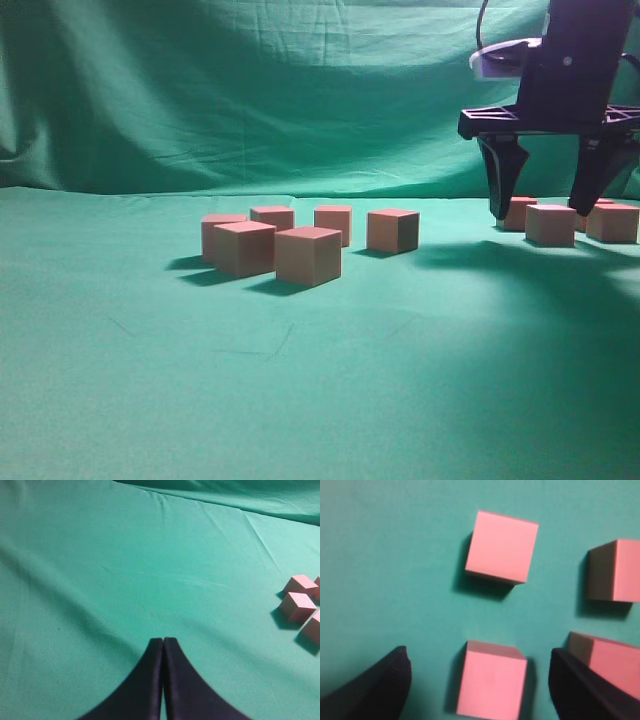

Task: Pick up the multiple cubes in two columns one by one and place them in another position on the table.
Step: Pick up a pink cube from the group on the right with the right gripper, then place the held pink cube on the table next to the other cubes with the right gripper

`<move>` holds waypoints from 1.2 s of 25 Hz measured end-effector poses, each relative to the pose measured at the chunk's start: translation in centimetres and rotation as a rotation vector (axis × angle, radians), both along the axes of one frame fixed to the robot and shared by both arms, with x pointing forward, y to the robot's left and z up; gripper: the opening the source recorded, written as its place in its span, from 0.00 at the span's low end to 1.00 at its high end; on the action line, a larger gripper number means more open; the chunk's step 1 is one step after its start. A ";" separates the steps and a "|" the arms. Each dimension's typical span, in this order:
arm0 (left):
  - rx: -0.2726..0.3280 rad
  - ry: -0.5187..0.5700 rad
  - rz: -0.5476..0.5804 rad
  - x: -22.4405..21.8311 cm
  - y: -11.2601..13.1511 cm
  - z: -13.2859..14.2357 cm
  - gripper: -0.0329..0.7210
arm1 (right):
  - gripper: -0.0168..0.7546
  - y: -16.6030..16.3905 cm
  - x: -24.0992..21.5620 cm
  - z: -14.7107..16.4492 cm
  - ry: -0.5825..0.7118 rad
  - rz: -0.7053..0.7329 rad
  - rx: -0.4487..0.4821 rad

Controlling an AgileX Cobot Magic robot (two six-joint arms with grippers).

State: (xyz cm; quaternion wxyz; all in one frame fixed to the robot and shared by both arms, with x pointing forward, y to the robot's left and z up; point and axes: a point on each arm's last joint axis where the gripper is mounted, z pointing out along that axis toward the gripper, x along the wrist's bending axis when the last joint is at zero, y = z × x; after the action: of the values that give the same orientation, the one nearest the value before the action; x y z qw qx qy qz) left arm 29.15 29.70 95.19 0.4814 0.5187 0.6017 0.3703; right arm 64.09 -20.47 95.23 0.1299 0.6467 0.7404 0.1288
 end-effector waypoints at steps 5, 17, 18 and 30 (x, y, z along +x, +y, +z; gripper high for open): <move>0.000 0.000 0.000 0.0 0.0 0.0 0.04 | 0.54 0.0 0.2 -0.8 0.012 0.001 -0.002; 0.000 0.000 0.000 0.0 0.0 0.0 0.04 | 0.36 -0.1 -0.2 2.4 0.014 -0.007 -0.009; 0.000 0.000 0.000 0.0 0.0 0.0 0.04 | 0.36 -0.2 -0.4 3.7 0.012 -0.012 -0.005; 0.000 0.000 0.000 0.0 0.0 0.0 0.04 | 0.36 3.9 -9.7 14.1 0.042 0.140 -0.011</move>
State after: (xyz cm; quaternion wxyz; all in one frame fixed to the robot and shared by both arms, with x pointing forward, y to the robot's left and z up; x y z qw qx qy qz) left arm 29.15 29.70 95.19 0.4814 0.5187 0.6017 0.3703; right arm 54.44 -16.61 109.34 0.1087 0.5952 0.7871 0.1198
